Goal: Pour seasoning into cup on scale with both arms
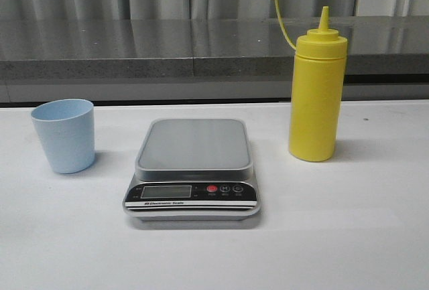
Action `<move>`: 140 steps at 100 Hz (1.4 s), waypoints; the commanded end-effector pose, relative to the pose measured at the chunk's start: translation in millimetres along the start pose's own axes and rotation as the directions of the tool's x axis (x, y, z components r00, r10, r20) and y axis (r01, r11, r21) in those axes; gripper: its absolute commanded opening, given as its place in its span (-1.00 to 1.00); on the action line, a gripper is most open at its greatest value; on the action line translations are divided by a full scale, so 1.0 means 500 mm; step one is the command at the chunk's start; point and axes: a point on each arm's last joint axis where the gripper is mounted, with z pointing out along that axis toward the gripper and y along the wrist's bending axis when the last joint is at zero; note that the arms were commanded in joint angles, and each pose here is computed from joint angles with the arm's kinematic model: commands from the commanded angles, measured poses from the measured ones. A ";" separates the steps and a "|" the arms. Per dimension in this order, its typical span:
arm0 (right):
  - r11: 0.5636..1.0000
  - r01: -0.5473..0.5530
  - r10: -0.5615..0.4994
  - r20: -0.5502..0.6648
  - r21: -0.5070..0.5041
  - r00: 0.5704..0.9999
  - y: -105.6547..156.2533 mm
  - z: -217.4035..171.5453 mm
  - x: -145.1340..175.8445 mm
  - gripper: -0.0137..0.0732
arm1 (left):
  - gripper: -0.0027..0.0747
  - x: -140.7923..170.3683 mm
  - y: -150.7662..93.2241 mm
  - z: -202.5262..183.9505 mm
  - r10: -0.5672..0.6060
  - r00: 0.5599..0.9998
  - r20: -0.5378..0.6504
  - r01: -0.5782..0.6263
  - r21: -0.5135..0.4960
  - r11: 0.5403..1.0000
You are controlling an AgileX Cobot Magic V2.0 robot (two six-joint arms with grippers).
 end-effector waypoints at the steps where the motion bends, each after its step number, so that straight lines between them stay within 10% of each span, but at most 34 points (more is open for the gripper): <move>1: 1.000 0.013 -0.012 0.115 -0.007 0.993 0.003 -0.006 -0.028 -0.84 | -0.98 0.010 0.000 0.000 0.003 0.998 0.063 -0.003 -0.001 1.000; 83: 1.000 0.013 -0.012 0.115 -0.007 0.993 0.003 -0.006 -0.028 -0.84 | -0.98 -0.089 -0.001 -0.019 -0.028 0.983 0.180 0.027 0.006 1.000; 140: 1.000 0.013 -0.012 0.115 -0.007 0.993 0.003 -0.006 -0.028 -0.84 | -0.98 -0.296 -0.004 0.085 -0.027 0.977 -0.212 0.027 -0.005 1.000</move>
